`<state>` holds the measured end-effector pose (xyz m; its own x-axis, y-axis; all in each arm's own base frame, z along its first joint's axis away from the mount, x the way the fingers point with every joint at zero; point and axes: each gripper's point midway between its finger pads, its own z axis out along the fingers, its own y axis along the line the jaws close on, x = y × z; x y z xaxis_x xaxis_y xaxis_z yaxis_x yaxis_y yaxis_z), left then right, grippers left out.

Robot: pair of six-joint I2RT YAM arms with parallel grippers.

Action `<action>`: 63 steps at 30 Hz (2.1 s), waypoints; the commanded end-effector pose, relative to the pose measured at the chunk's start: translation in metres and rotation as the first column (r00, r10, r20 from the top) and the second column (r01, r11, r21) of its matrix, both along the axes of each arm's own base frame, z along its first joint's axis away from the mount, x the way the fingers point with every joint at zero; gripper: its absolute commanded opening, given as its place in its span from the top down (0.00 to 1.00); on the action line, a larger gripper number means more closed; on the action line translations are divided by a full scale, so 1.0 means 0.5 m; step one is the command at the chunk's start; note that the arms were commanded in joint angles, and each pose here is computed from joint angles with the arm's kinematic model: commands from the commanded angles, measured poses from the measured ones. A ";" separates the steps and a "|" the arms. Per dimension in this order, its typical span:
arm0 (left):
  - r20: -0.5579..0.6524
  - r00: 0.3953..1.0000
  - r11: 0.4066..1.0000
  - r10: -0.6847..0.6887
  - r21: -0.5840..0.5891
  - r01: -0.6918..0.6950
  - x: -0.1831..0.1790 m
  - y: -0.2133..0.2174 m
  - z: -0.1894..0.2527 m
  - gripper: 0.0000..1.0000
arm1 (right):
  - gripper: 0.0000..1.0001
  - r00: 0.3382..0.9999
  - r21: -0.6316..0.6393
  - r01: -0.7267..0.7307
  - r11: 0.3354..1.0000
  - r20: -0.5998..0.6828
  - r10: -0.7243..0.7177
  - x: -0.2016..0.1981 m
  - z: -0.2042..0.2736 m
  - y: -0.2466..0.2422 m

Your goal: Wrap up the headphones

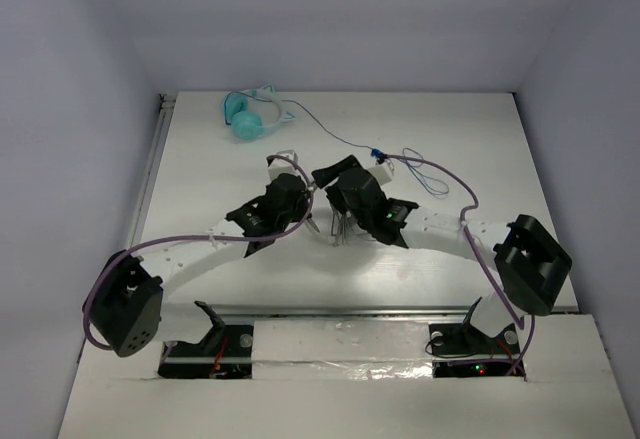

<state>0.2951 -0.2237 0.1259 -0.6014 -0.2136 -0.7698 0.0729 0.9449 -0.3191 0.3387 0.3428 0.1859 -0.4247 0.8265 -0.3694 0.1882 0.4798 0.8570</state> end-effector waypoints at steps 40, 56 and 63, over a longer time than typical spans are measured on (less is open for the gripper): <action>0.022 0.999 0.993 -0.049 -0.111 0.051 0.088 -0.063 -0.047 0.95 | 0.66 0.907 -0.302 0.001 0.953 0.402 0.126 -0.280 0.268 -0.431; 0.116 0.993 0.993 0.035 -0.113 -0.022 0.089 -0.017 0.054 0.34 | 0.55 0.883 -0.327 0.011 0.945 0.447 0.144 -0.309 0.314 -0.469; 0.312 0.943 0.976 0.114 -0.214 -0.047 0.038 0.061 0.292 0.01 | 0.00 0.866 -0.315 0.065 0.947 0.490 0.103 -0.337 0.375 -0.526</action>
